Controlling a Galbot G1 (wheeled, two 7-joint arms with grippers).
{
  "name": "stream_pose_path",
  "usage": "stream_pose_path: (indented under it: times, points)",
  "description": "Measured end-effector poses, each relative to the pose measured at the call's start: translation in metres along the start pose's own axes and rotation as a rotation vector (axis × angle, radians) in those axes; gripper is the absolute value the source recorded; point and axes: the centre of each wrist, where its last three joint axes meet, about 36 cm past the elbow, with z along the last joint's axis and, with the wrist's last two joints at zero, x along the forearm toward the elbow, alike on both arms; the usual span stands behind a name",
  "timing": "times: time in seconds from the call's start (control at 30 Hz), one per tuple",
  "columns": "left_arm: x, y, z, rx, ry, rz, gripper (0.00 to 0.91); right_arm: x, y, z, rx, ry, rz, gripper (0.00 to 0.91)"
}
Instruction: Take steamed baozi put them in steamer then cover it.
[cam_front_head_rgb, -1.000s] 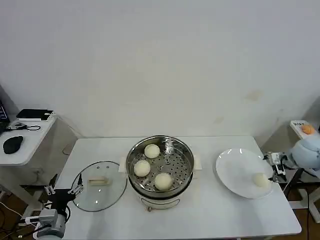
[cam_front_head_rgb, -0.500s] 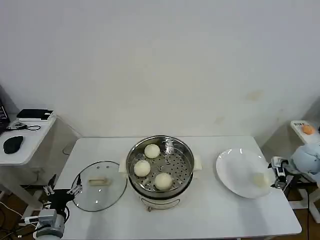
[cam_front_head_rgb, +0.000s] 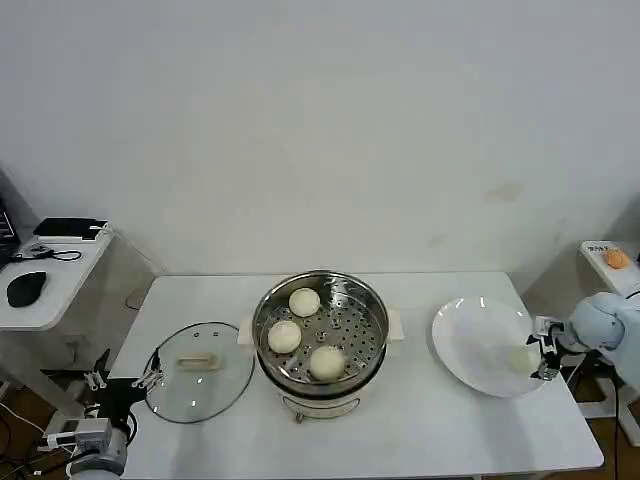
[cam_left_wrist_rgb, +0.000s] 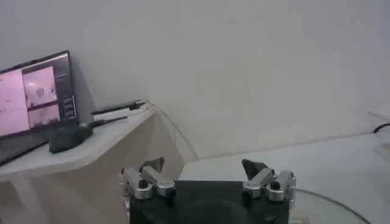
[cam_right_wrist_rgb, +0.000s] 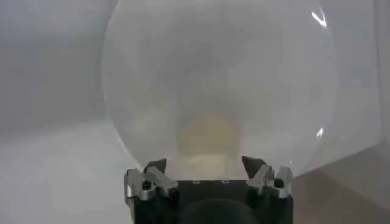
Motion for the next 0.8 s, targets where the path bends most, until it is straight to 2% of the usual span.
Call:
stream_pose_path:
  times: [0.3, 0.33, 0.8]
  points:
    - [-0.001, 0.000, 0.002, -0.001, 0.003, -0.001, 0.907, -0.003, -0.003, -0.004, -0.009, -0.004, -0.007, 0.554]
    - [-0.001, -0.001, 0.002, -0.001, 0.004, -0.001, 0.907, -0.002, -0.004, -0.004, -0.008, -0.006, -0.009, 0.494]
    - [-0.003, -0.001, 0.000, -0.004, -0.002, 0.000, 0.907, 0.031, -0.024, -0.018, 0.011, -0.030, 0.020, 0.494]
